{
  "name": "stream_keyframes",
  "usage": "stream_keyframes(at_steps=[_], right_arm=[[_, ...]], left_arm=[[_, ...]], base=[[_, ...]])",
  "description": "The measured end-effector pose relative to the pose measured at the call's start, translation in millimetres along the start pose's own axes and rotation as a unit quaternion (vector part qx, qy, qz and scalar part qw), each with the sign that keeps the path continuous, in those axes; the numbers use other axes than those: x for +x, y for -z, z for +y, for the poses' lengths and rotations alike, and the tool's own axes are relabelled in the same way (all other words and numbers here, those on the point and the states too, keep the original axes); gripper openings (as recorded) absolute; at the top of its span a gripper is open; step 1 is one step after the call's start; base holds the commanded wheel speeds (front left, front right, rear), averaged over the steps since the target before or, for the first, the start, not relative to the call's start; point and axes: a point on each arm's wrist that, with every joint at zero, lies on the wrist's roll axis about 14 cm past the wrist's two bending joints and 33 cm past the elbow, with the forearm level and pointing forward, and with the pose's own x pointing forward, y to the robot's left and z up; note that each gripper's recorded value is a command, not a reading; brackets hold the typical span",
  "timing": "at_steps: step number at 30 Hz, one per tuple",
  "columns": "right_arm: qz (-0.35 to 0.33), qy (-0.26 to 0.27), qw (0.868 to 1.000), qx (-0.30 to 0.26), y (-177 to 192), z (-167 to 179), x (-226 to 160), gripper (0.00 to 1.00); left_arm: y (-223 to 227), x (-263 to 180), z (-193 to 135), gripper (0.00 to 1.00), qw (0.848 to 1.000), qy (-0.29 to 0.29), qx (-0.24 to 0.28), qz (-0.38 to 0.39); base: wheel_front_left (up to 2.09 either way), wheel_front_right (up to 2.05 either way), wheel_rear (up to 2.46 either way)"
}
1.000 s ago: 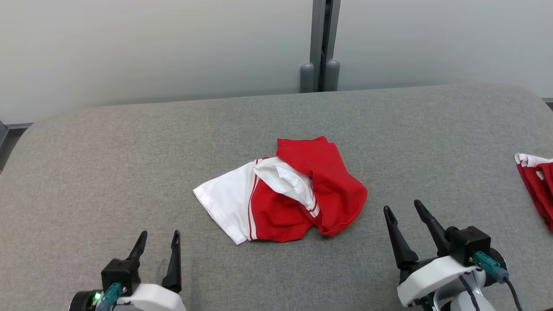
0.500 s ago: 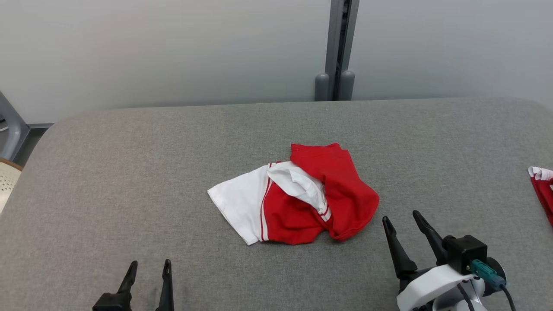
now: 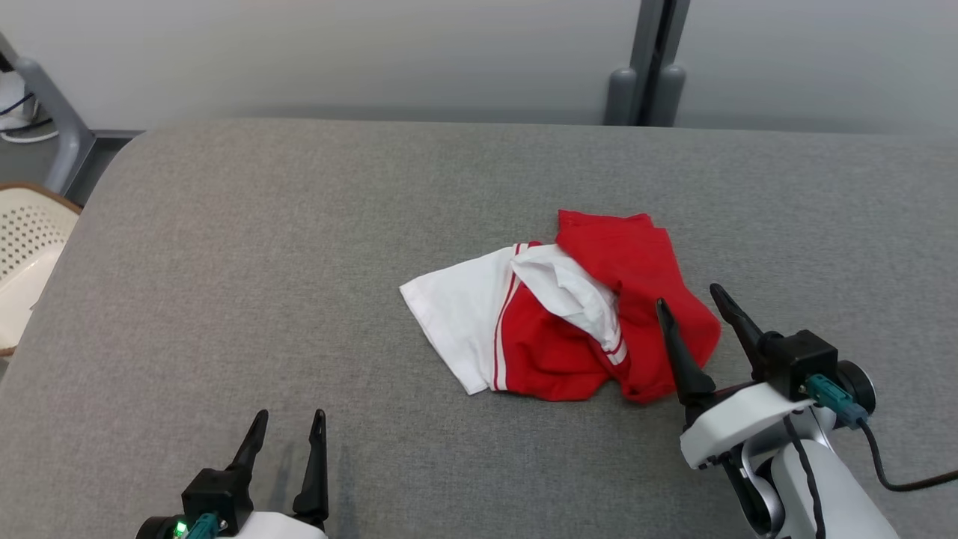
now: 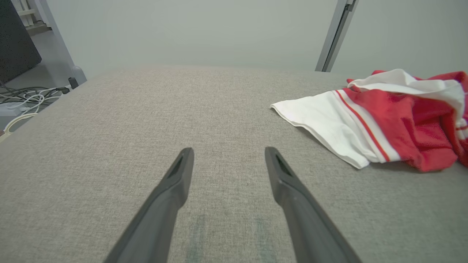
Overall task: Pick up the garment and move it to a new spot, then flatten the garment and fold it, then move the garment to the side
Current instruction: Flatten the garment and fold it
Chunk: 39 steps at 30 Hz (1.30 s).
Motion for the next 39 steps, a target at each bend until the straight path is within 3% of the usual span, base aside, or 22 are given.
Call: stream_keyframes(at_steps=[14, 16, 18, 19, 20, 26, 32, 37, 39], right_arm=[[0.053, -0.037, 0.998, -0.016, 41, 13, 45, 0.98], [0.058, -0.040, 0.997, -0.023, 45, 12, 48, 0.76], [0.061, -0.039, 0.997, -0.026, 47, 11, 50, 0.47], [0.061, -0.037, 0.997, -0.026, 47, 9, 52, 0.27], [0.060, -0.033, 0.997, -0.028, 46, 6, 53, 0.00], [0.020, 0.009, 1.000, -0.016, 19, -21, 61, 0.00], [-0.001, 0.093, 0.995, -0.034, -2, -87, 45, 0.00], [0.013, 0.157, 0.987, -0.033, 5, -129, 19, 0.00], [0.024, 0.175, 0.984, -0.030, 11, -139, 8, 0.53]], left_arm=[[17, 1, 21, 1.00, 0.998, -0.047, -0.019, 0.031], [18, 2, 20, 1.00, 0.998, -0.045, -0.019, 0.033], [17, 5, 18, 1.00, 0.998, -0.043, -0.019, 0.032], [16, 7, 18, 1.00, 0.998, -0.043, -0.019, 0.031], [15, 8, 17, 1.00, 0.999, -0.042, -0.019, 0.030], [14, 10, 14, 1.00, 0.999, -0.038, -0.022, 0.029], [13, 14, 7, 1.00, 0.999, -0.025, -0.022, 0.026], [10, 18, 0, 1.00, 0.999, -0.013, -0.022, 0.022], [11, 19, -2, 1.00, 1.000, -0.009, -0.020, 0.023]], base=[[0.00, 0.00, 0.00], [0.00, 0.00, 0.00], [0.00, 0.00, 0.00], [0.00, 0.00, 0.00], [0.00, 0.00, 0.00], [0.00, 0.00, 0.00], [0.00, 0.00, 0.00], [0.00, 0.00, 0.00], [0.00, 0.00, 0.00]])
